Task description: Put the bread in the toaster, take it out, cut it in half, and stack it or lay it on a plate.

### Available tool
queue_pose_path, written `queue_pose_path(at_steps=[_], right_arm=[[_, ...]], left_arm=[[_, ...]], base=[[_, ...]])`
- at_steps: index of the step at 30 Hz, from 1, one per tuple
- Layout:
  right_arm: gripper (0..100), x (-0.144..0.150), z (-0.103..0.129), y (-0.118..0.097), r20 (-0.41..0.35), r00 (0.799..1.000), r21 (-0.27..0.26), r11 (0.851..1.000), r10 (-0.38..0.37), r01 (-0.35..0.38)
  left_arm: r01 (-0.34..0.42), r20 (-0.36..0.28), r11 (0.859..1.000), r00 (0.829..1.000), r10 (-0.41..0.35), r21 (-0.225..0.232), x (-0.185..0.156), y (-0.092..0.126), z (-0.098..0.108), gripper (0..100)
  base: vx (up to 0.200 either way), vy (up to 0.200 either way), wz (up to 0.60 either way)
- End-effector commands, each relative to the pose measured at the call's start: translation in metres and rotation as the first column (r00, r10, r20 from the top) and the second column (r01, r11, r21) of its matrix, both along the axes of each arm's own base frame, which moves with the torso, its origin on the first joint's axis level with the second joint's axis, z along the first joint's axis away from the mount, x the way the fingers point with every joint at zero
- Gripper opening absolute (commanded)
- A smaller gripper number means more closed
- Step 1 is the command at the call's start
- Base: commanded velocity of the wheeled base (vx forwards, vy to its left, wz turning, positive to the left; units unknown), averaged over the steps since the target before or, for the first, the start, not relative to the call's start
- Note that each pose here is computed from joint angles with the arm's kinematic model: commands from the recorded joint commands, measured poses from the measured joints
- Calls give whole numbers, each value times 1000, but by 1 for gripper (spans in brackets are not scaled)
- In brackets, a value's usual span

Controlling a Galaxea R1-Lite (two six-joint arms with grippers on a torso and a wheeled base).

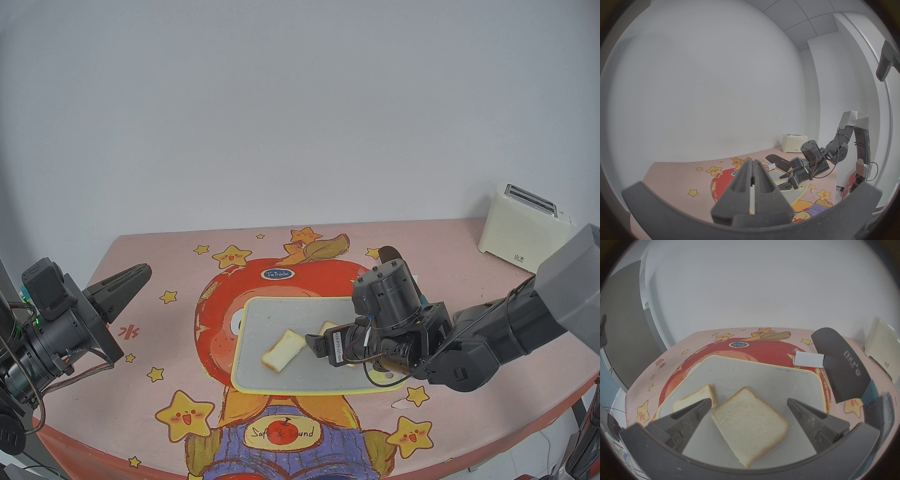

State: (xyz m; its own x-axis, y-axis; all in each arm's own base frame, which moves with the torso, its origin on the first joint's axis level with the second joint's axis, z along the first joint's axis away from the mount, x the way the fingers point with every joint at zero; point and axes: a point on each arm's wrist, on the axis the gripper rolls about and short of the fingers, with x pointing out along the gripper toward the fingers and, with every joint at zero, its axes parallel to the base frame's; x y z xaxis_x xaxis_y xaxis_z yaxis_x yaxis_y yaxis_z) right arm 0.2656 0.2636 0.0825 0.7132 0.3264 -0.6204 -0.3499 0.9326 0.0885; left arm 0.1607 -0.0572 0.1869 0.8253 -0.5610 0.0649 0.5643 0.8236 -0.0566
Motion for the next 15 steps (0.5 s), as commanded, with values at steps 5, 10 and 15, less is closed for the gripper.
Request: queue_pose_path(at_steps=[5, 10, 15], right_arm=[[100, -23, 0, 2, -35, 999, -14, 999, 33, -33], [100, -39, 10, 1, -64, 997, -12, 999, 47, -48], [100, -60, 24, 8, -79, 993, 17, 997, 83, -82]], left_arm=[[5, 0, 1000, 1000, -5, 0, 0, 0, 0, 0], [5, 1, 1000, 1000, -5, 0, 0, 0, 0, 0], [10, 0, 1000, 1000, -10, 0, 0, -1, 0, 0]], base=[[0, 0, 0], [0, 0, 0], [0, 0, 0]])
